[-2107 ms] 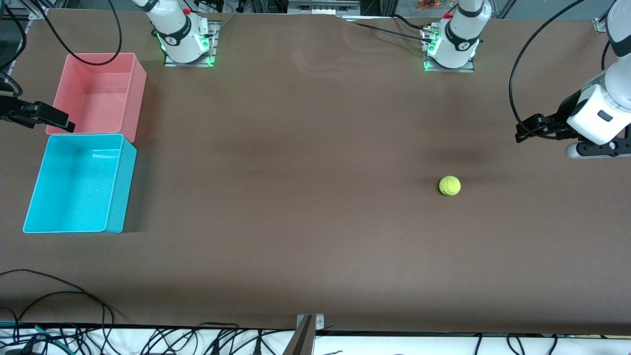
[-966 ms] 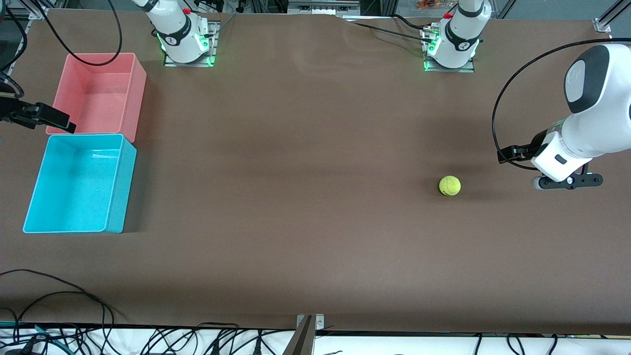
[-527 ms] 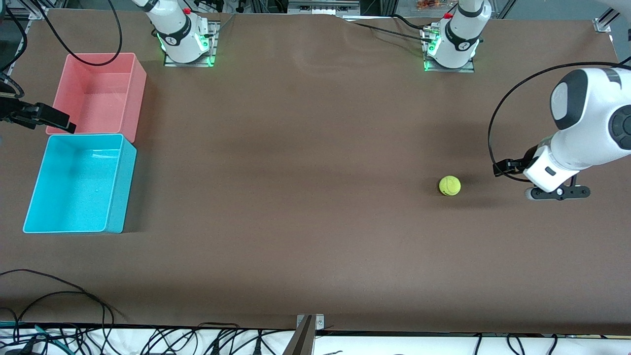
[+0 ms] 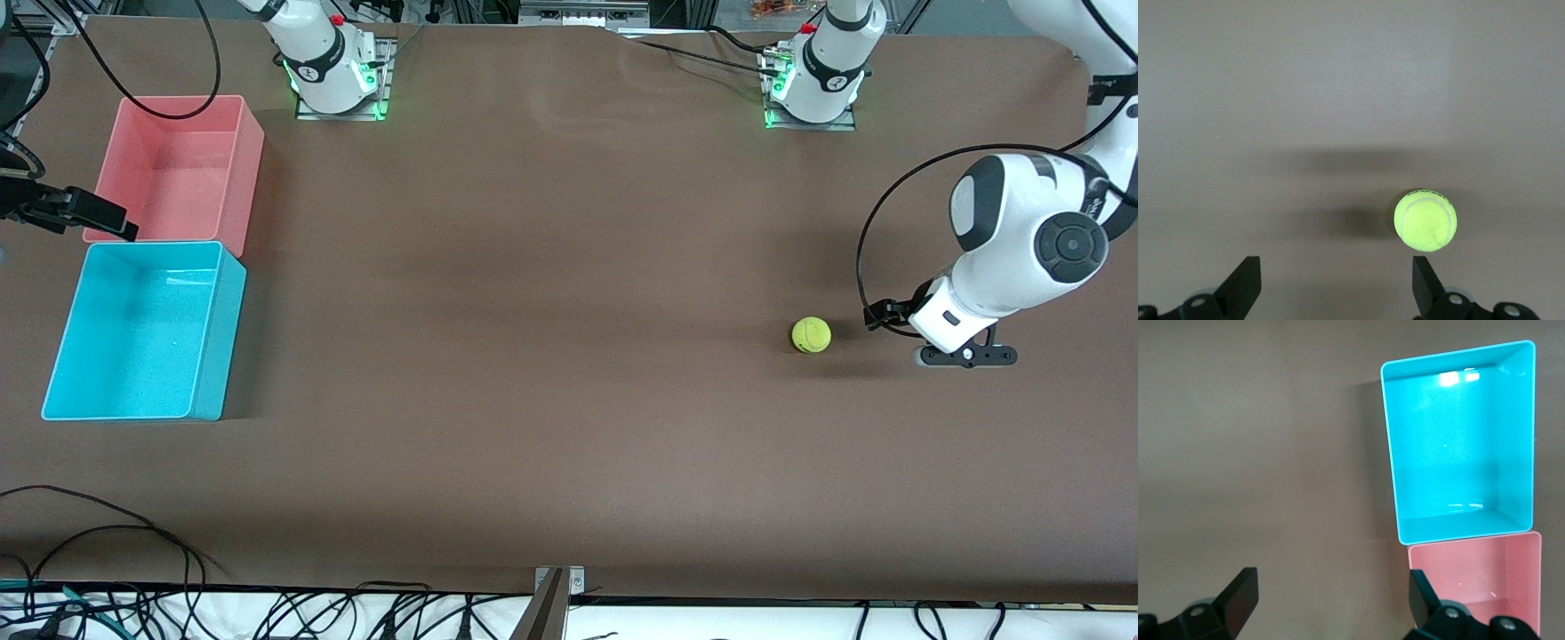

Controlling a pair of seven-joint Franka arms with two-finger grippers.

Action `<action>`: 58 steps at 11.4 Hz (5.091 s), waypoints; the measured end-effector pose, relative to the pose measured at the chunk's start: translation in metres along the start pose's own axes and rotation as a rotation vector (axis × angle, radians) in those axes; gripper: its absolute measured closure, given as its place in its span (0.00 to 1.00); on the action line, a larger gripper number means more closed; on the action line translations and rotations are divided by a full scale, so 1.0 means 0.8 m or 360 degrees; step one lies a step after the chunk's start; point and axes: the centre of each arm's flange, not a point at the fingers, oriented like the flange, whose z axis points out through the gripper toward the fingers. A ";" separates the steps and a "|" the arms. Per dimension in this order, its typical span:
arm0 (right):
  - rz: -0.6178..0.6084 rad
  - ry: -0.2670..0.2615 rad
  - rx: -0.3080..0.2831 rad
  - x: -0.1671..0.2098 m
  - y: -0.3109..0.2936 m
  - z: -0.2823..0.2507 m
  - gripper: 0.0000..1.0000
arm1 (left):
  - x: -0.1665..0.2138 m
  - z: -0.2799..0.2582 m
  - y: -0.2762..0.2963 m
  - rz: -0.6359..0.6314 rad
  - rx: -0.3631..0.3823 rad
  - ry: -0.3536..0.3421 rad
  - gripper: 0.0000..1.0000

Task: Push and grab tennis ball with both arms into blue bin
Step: 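Move the left gripper out toward the yellow tennis ball, then lower the left gripper to the table beside the tennis ball, then push the ball with the left gripper while the right gripper reaches it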

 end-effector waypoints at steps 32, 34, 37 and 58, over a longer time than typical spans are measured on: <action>0.0001 -0.0017 -0.0002 0.004 0.000 0.008 0.00 | -0.019 0.167 0.006 0.2458 -0.0014 0.0155 0.99; 0.0001 -0.0017 -0.0002 0.004 0.000 0.008 0.00 | -0.021 0.173 0.008 0.2463 -0.0026 0.0144 0.99; 0.0001 -0.0018 -0.0002 0.004 0.000 0.008 0.00 | -0.025 0.182 0.016 0.2471 -0.0048 0.0129 0.99; -0.0109 -0.0059 -0.0022 0.067 0.002 0.103 0.00 | -0.043 0.095 0.118 0.1871 -0.0073 0.0130 0.31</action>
